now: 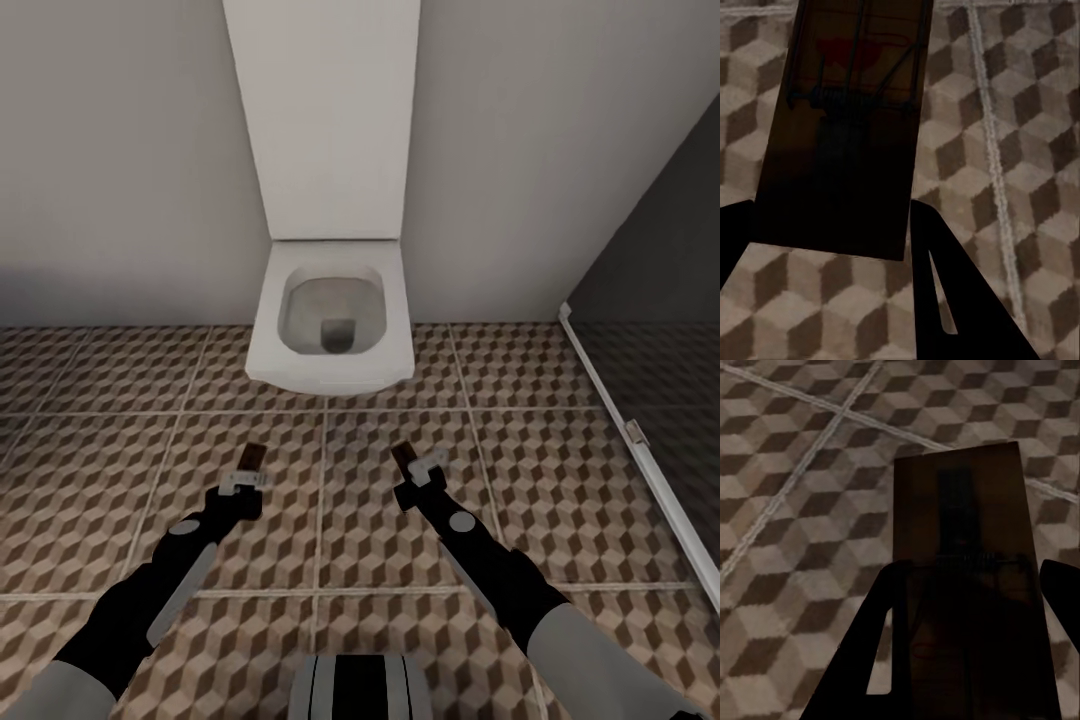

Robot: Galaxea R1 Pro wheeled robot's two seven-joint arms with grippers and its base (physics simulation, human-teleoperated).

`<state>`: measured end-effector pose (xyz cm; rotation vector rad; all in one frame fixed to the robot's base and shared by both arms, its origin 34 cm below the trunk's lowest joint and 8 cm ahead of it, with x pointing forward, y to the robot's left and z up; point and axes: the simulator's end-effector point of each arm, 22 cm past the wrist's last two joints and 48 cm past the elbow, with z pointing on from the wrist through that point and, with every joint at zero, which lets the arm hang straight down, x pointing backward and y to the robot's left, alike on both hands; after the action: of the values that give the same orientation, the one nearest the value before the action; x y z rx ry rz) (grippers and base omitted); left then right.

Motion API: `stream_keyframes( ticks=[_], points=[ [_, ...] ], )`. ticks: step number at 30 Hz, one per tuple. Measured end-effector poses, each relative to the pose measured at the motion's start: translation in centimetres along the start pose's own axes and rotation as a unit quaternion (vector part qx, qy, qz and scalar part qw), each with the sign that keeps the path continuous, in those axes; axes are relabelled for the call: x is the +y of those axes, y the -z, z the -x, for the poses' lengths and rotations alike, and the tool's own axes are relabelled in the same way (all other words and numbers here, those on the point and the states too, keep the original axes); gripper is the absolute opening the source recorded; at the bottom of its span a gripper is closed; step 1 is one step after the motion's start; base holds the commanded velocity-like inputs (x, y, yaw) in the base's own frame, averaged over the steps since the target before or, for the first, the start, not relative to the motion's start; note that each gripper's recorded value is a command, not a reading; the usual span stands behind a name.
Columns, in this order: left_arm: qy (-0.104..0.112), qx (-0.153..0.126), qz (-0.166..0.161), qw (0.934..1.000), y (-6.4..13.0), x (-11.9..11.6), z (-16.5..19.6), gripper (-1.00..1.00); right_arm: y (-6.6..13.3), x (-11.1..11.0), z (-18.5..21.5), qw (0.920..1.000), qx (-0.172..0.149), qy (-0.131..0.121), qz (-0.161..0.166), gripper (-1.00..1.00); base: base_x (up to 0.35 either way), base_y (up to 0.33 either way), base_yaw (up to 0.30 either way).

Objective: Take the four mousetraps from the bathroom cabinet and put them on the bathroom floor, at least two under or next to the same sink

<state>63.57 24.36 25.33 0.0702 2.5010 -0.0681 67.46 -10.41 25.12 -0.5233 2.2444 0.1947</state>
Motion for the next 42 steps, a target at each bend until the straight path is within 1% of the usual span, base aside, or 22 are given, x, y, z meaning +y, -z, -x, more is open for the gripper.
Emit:
stream_keyframes(
  ticks=[7, 14, 16, 18, 22, 24, 31, 42],
  points=[
    [-0.001, 0.003, 0.001, 1.0000, -0.1, 0.0, -0.3, -1.00, 0.0, 0.0, 0.0, 1.0000, 0.000, 0.001, 0.000, -1.00, 0.190, 0.017, 0.000],
    [-0.001, 0.012, 0.003, 0.9999, -0.4, 0.2, -1.3, -1.00, -0.1, 0.4, -0.1, 1.0000, 0.002, -0.001, 0.002, -1.00, 0.030, 0.001, 0.000],
    [-0.001, 0.007, 0.002, 1.0000, -0.5, 0.0, -1.6, -1.00, -0.1, 0.5, -0.1, 1.0000, 0.002, -0.002, 0.003, -1.00, 0.004, 0.000, 0.000],
    [-0.006, -0.012, -0.006, 0.9999, -0.6, -1.0, -1.3, -1.00, -0.1, 0.6, -0.1, 1.0000, 0.002, -0.003, 0.004, -1.00, 0.002, 0.000, 0.000],
    [-0.017, -0.036, -0.022, 0.9990, -0.6, -2.7, -0.9, -1.00, -0.1, 0.8, 0.0, 1.0000, 0.002, -0.004, 0.006, -1.00, 0.000, 0.000, 0.000],
    [-0.020, -0.038, -0.024, 0.9988, -0.6, -3.0, -1.0, -1.00, -0.1, 0.8, 0.1, 1.0000, -0.001, -0.004, 0.006, -1.00, 0.000, 0.000, 0.000],
    [-0.022, -0.033, -0.022, 0.9990, -0.7, -2.8, -1.7, -1.00, -0.1, 0.7, 1.1, 0.9997, -0.025, -0.004, 0.005, -1.00, 0.000, 0.000, 0.000],
    [-0.022, -0.029, -0.021, 0.9991, -0.8, -2.7, -2.0, -1.00, -0.1, 0.7, 1.3, 0.9996, -0.028, -0.006, 0.004, -1.00, 0.000, 0.000, 0.000]
  ],
)
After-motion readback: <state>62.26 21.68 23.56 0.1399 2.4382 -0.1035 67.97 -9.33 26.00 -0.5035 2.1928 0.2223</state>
